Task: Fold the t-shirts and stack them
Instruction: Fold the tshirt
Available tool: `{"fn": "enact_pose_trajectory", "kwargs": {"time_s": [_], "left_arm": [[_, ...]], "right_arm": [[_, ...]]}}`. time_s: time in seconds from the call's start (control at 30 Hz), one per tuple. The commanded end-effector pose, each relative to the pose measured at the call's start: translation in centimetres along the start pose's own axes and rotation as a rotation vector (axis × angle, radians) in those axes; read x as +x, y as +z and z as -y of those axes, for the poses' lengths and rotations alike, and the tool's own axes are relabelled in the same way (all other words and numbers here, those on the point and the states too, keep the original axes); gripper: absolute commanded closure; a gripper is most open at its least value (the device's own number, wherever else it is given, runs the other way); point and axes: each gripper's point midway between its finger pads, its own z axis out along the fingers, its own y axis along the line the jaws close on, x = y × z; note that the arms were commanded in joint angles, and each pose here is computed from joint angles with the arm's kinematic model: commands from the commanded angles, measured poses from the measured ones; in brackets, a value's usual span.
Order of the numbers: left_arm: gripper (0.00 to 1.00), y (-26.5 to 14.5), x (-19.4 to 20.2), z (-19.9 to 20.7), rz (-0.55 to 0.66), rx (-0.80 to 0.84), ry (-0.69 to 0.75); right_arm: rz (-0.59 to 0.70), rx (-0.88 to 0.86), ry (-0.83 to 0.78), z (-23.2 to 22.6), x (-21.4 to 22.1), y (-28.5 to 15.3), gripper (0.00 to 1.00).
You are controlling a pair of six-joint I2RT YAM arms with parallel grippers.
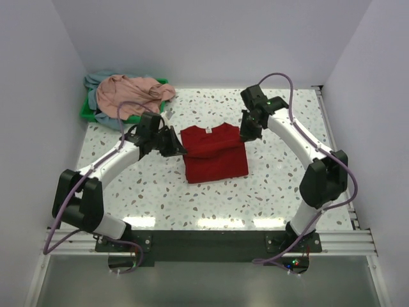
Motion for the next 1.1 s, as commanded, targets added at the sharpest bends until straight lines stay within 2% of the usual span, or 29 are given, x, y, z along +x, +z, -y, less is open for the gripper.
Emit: {"fn": "enact_pose_trajectory", "kwargs": {"time_s": [0.0, 0.43, 0.77, 0.8, 0.87, 0.9, 0.97, 1.0, 1.07], "left_arm": [[1.00, 0.4, -3.6, 1.5, 0.066, 0.083, 0.066], [1.00, 3.0, -9.3, -0.1, 0.100, 0.080, 0.051], [1.00, 5.5, -11.2, -2.9, 0.113, 0.059, -0.015], [0.97, 5.5, -11.6, -3.4, 0.129, 0.048, -0.022], [0.78, 5.7, -12.9, -3.7, 0.177, 0.045, -0.033], [0.55, 5.5, -14.2, -3.6, 0.214, 0.045, -0.028], [0.40, 5.3, -16.2, -3.4, 0.276, 0.031, -0.018], [0.21, 4.7, -17.7, -2.4, 0.315, 0.044, 0.004], [0.18, 4.0, -19.2, -1.5, 0.356, 0.050, 0.029]], "right_arm": [[0.061, -0.018, -0.014, -0.8, -3.2, 0.4, 1.00], [0.066, -0.028, 0.007, -2.3, -8.6, 4.5, 1.00], [0.076, -0.063, 0.045, -3.2, -10.7, 7.8, 1.00], [0.072, -0.070, 0.052, -3.4, -10.9, 8.6, 1.00], [0.098, -0.137, 0.065, -4.8, -12.2, 8.8, 0.99], [0.083, -0.151, 0.066, -5.2, -12.3, 10.0, 0.92], [0.125, -0.222, 0.059, -7.2, -14.4, 9.1, 0.68], [0.129, -0.231, 0.055, -7.5, -14.8, 9.6, 0.51], [0.187, -0.276, 0.040, -8.7, -16.7, 7.8, 0.36]]}}
